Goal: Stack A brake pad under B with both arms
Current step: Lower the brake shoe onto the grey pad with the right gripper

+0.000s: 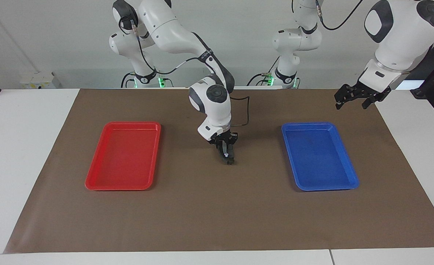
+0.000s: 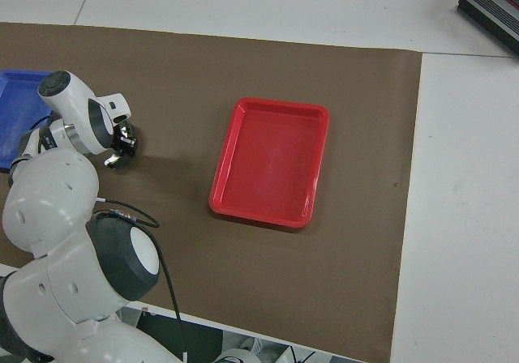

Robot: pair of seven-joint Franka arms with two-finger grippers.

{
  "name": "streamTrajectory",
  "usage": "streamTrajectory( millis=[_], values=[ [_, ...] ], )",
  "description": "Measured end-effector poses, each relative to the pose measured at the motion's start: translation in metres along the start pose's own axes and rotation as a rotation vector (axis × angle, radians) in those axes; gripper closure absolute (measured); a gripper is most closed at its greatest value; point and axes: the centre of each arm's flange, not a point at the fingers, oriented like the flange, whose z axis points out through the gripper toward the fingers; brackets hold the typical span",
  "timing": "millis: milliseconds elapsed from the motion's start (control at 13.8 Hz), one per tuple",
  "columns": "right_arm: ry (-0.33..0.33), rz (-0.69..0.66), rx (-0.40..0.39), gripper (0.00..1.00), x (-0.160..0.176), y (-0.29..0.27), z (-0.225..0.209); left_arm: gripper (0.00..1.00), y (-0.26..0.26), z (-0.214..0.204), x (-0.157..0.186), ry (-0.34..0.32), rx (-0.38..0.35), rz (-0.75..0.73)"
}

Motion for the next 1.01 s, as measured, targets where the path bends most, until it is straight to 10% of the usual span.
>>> streamTrajectory(
  millis=[217, 578, 1012],
  values=[
    [0.004, 0.021, 0.005, 0.50, -0.001, -0.001, 0.000, 0.00, 0.000, -0.001, -0.001, 0.002, 0.000, 0.000],
    [0.010, 0.024, 0.013, 0.00, -0.010, -0.015, -0.005, 0.00, 0.000, -0.002, -0.001, 0.003, 0.000, 0.000],
    [0.132, 0.101, -0.004, 0.00, 0.051, 0.079, -0.139, 0.00, 0.000, -0.002, -0.001, 0.003, 0.000, 0.000]
  ],
)
